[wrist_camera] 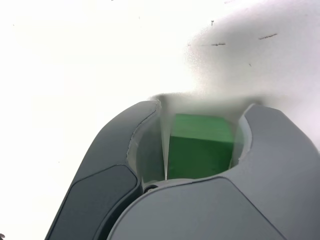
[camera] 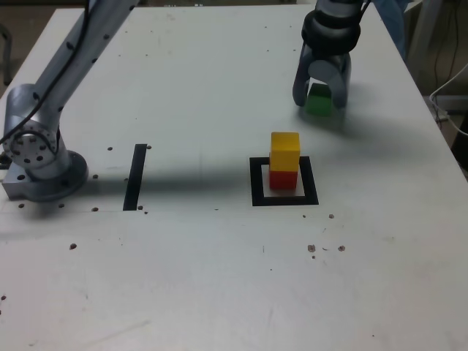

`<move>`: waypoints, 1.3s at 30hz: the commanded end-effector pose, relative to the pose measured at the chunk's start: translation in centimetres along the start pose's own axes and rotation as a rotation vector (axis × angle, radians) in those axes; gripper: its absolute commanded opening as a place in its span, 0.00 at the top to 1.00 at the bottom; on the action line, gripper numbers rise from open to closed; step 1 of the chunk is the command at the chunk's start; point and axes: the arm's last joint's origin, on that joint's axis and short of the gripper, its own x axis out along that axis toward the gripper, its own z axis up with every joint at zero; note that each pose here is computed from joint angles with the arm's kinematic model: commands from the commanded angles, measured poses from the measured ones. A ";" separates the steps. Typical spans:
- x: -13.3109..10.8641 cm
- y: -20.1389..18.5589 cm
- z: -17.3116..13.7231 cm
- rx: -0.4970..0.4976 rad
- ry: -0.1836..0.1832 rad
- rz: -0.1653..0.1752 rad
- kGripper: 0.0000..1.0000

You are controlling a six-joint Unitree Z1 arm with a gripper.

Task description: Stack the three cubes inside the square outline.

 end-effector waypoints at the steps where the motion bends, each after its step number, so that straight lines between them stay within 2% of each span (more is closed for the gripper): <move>1: -0.7 -0.2 -0.2 0.001 -0.010 0.006 0.85; 8: -3.3 -0.9 -1.3 0.008 -0.024 0.014 0.88; 17: -10.8 -3.7 -5.3 0.030 -0.044 0.021 0.88; 24: -15.1 -8.1 -7.2 0.026 -0.069 0.028 0.88; 26: -15.7 -9.5 -7.5 0.024 -0.072 0.016 0.88; 32: -15.7 -12.8 -8.0 -0.023 -0.061 -0.049 0.88; 39: -15.1 -14.9 -7.9 -0.113 -0.052 -0.063 0.88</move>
